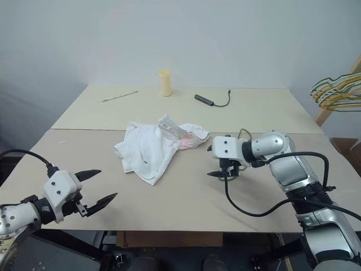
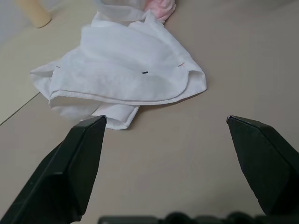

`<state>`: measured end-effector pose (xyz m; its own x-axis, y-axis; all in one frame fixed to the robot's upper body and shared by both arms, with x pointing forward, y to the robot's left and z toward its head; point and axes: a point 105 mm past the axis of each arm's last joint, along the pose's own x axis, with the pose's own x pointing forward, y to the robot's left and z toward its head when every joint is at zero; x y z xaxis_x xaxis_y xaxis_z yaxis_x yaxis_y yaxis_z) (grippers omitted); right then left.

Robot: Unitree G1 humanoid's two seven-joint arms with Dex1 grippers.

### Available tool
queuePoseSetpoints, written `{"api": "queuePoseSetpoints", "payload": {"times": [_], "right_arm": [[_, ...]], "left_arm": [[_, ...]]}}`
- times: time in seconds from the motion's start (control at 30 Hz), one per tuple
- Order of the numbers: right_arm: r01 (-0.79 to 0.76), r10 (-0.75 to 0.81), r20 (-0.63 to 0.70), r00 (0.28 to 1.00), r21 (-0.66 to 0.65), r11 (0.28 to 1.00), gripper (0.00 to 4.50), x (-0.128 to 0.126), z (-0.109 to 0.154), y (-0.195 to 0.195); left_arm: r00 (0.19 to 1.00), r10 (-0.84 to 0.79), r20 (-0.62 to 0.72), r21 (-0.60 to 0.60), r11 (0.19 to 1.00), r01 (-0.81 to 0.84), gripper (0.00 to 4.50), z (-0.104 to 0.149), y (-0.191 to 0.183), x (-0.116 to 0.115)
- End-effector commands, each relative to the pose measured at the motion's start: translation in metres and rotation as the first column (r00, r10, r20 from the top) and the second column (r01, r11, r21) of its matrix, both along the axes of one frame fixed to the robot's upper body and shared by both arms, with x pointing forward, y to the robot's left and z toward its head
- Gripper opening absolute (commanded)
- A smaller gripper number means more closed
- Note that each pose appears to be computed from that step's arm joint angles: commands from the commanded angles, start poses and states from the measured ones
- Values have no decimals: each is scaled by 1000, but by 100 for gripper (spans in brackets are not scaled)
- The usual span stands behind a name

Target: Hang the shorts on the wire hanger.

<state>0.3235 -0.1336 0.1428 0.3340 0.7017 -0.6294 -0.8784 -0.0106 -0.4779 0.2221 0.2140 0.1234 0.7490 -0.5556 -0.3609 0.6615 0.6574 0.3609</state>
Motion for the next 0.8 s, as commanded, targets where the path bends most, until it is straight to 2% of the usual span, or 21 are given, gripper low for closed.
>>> {"api": "queuePoseSetpoints", "payload": {"times": [0.03,0.17,0.8], "right_arm": [[-16,15,53,998,4,1000,447,0,12,1],[-14,14,55,998,6,1000,447,0,12,1],[19,-20,52,998,17,1000,447,-6,9,-2]], "left_arm": [[999,-23,39,-4,1000,23,450,10,-3,3],[998,-3,69,-23,1000,5,450,14,-4,6],[999,-21,31,-19,1000,22,450,9,-2,12]]}}
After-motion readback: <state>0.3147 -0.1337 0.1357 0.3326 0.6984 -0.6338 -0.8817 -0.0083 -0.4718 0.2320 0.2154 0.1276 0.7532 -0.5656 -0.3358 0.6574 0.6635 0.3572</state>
